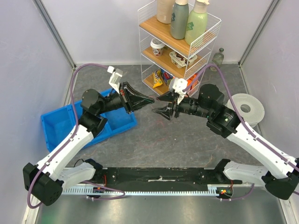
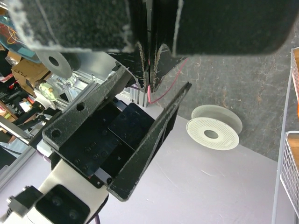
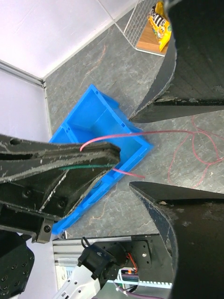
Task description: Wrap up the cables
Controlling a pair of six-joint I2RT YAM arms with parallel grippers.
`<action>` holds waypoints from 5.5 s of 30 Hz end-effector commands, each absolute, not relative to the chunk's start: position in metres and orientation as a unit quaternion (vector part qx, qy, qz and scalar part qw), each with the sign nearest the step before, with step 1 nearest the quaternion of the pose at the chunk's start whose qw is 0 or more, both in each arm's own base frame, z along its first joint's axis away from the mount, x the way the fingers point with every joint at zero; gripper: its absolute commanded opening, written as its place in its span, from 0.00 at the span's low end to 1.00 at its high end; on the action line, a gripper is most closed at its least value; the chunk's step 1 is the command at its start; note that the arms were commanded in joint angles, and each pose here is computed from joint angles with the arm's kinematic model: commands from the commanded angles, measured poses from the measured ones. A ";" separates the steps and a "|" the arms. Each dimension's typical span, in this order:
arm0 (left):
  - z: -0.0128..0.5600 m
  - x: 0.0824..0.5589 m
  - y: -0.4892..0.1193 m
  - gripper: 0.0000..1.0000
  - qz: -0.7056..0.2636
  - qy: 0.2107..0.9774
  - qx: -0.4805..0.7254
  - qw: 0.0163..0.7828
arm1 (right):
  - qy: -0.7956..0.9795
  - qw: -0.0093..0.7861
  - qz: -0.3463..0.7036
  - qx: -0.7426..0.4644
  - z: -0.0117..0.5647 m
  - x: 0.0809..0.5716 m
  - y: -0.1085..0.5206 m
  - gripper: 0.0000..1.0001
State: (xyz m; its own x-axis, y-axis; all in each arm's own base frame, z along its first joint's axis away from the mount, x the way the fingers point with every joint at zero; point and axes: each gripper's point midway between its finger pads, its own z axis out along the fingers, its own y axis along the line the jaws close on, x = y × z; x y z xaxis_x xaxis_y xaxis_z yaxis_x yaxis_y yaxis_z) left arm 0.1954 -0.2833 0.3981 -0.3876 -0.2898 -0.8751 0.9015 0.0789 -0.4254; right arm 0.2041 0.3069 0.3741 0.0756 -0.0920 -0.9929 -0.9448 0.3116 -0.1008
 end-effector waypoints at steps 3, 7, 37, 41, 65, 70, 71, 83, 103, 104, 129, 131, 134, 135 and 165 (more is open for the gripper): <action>0.415 0.201 -0.281 0.02 -0.623 0.558 0.246 0.489 | 0.542 0.606 0.338 -0.473 0.386 0.203 0.320 0.61; 0.414 0.211 -0.281 0.02 -0.604 0.577 0.217 0.505 | 0.554 0.612 0.313 -0.470 0.382 0.210 0.322 0.63; 0.410 0.216 -0.277 0.46 -0.580 0.612 0.174 0.508 | 0.572 0.638 0.255 -0.448 0.376 0.228 0.321 0.00; 0.401 0.208 -0.264 0.65 -0.563 0.625 0.200 0.503 | 0.584 0.631 0.278 -0.429 0.377 0.230 0.312 0.00; 0.417 0.223 -0.291 0.59 -0.602 0.604 0.174 0.493 | 0.600 0.601 0.320 -0.422 0.362 0.229 0.322 0.00; 0.406 0.229 -0.294 0.11 -0.601 0.623 0.158 0.476 | 0.598 0.611 0.310 -0.415 0.368 0.230 0.315 0.00; 0.405 0.231 -0.293 0.03 -0.598 0.625 0.154 0.477 | 0.599 0.612 0.307 -0.415 0.368 0.230 0.313 0.00; 0.417 0.216 -0.289 0.61 -0.619 0.600 0.187 0.470 | 0.632 0.613 0.290 -0.376 0.360 0.242 0.280 0.00; 0.316 0.180 -0.386 0.56 -0.510 0.552 0.462 0.470 | 0.806 0.588 -0.009 -0.061 0.346 0.270 0.035 0.00; 0.310 0.180 -0.397 0.56 -0.517 0.561 0.455 0.459 | 0.817 0.573 -0.039 -0.045 0.335 0.270 0.020 0.00; 0.256 0.166 -0.389 0.55 -0.522 0.646 0.406 0.382 | 0.923 0.367 -0.112 -0.022 0.170 0.325 -0.164 0.00; 0.259 0.164 -0.387 0.54 -0.524 0.646 0.404 0.380 | 0.931 0.352 -0.096 -0.026 0.153 0.333 -0.167 0.00; 0.261 0.165 -0.379 0.54 -0.525 0.651 0.398 0.376 | 0.934 0.341 -0.102 -0.039 0.135 0.342 -0.177 0.00; 0.261 0.165 -0.376 0.54 -0.524 0.652 0.398 0.377 | 0.934 0.337 -0.105 -0.043 0.129 0.344 -0.181 0.00; 0.252 0.187 -0.326 0.54 -0.524 0.699 0.326 0.361 | 0.937 0.306 0.064 -0.157 0.065 0.343 -0.129 0.00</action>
State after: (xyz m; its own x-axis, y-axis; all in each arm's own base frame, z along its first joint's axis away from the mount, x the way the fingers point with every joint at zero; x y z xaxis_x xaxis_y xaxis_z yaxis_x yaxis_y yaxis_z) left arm 0.1843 -0.3365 0.2410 -0.4626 0.1228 -0.8780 0.8725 0.2390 -0.4262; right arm 0.3526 -0.1719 0.0660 -0.7897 -0.1875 -0.5841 -0.1793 0.9811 -0.0726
